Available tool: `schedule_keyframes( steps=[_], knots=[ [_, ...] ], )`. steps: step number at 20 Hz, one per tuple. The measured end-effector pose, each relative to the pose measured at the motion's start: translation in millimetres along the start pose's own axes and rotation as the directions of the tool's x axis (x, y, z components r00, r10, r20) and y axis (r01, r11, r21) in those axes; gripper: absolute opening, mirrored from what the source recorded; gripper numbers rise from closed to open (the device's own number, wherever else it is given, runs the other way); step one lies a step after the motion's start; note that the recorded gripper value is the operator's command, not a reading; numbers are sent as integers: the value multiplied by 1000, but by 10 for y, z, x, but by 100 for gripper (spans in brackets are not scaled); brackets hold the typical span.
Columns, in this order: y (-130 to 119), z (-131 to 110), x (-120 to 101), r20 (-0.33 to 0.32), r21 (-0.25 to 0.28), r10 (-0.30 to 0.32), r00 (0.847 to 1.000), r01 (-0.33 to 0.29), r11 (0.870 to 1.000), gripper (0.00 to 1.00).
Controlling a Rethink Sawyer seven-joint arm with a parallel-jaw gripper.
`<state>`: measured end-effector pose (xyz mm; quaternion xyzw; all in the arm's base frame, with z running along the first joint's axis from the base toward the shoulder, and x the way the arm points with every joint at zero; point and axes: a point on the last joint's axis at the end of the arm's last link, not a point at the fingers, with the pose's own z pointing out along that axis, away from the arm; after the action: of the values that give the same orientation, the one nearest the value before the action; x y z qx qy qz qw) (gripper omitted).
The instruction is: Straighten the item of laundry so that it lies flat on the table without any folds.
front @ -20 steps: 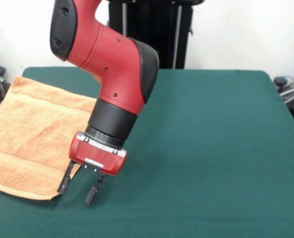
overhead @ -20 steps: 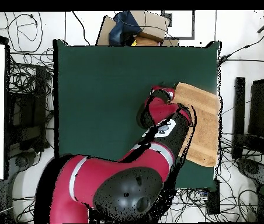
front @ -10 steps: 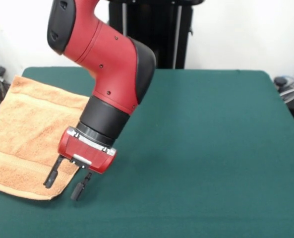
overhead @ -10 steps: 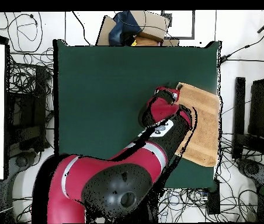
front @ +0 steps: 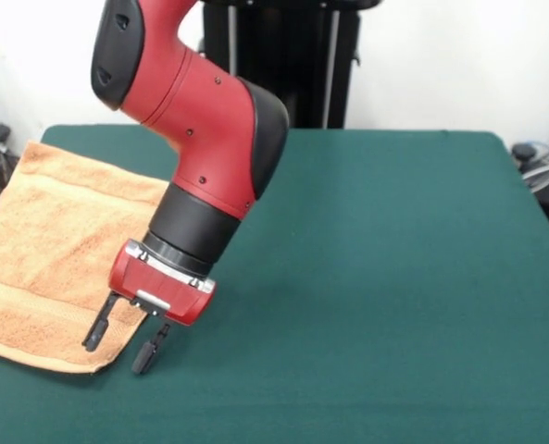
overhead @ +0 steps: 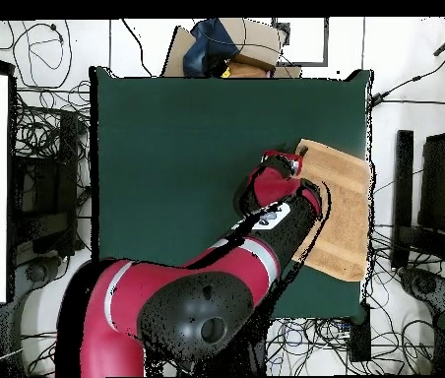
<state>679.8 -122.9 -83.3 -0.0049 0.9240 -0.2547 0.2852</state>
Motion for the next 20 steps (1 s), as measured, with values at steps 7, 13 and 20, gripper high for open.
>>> schedule_keyframes(
  steps=[7, 13, 20],
  knots=[
    [-23, 35, -19, 4, 1, 2, 1000, -2, 1000, 100],
    [-39, 40, -14, 4, 5, -2, 1000, 2, 1000, 100],
    [-86, 48, 11, 1, 14, -12, 1000, 12, 1000, 100]
  ],
)
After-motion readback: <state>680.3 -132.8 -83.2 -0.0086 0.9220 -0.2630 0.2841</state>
